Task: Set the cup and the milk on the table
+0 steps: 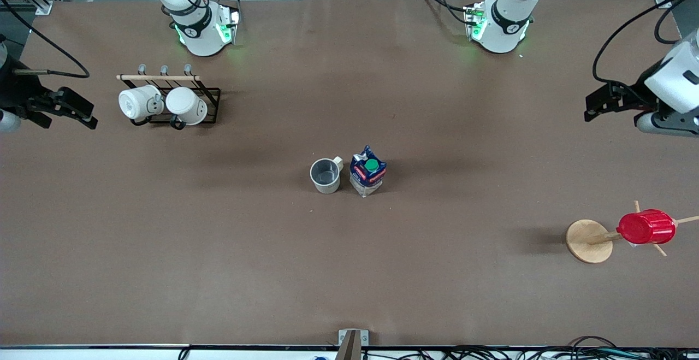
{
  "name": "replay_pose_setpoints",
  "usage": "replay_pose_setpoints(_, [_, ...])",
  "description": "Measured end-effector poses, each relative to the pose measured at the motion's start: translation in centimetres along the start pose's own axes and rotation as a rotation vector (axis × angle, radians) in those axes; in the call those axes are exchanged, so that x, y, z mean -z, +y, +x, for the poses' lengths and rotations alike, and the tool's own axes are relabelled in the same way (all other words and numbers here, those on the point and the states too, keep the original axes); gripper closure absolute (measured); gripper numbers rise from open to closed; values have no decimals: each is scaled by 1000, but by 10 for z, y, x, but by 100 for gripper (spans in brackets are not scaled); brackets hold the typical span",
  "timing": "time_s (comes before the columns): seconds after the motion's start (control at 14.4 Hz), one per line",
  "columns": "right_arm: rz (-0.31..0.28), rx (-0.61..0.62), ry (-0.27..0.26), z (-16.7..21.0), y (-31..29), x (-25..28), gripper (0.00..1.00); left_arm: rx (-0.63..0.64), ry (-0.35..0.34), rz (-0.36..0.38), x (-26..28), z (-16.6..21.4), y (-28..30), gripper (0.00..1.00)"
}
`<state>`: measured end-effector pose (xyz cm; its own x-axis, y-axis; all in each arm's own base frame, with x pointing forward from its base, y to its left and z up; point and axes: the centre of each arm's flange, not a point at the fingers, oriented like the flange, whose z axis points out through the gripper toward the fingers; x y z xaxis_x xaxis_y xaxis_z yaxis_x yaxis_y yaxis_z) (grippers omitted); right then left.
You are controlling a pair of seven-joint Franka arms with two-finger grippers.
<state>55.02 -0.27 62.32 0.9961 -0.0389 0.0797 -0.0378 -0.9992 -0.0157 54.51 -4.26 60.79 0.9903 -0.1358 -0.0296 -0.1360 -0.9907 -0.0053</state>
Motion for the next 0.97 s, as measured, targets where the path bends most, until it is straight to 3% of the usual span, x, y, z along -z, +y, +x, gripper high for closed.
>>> replay_pose_setpoints(0.35, [1,2,-4,3,0,12,2,7,20,1,15,-33,8,0])
replay_pose_setpoints(0.97, [4,6,-25,12,-2,0,2,0,23,7,30,-41,34,0])
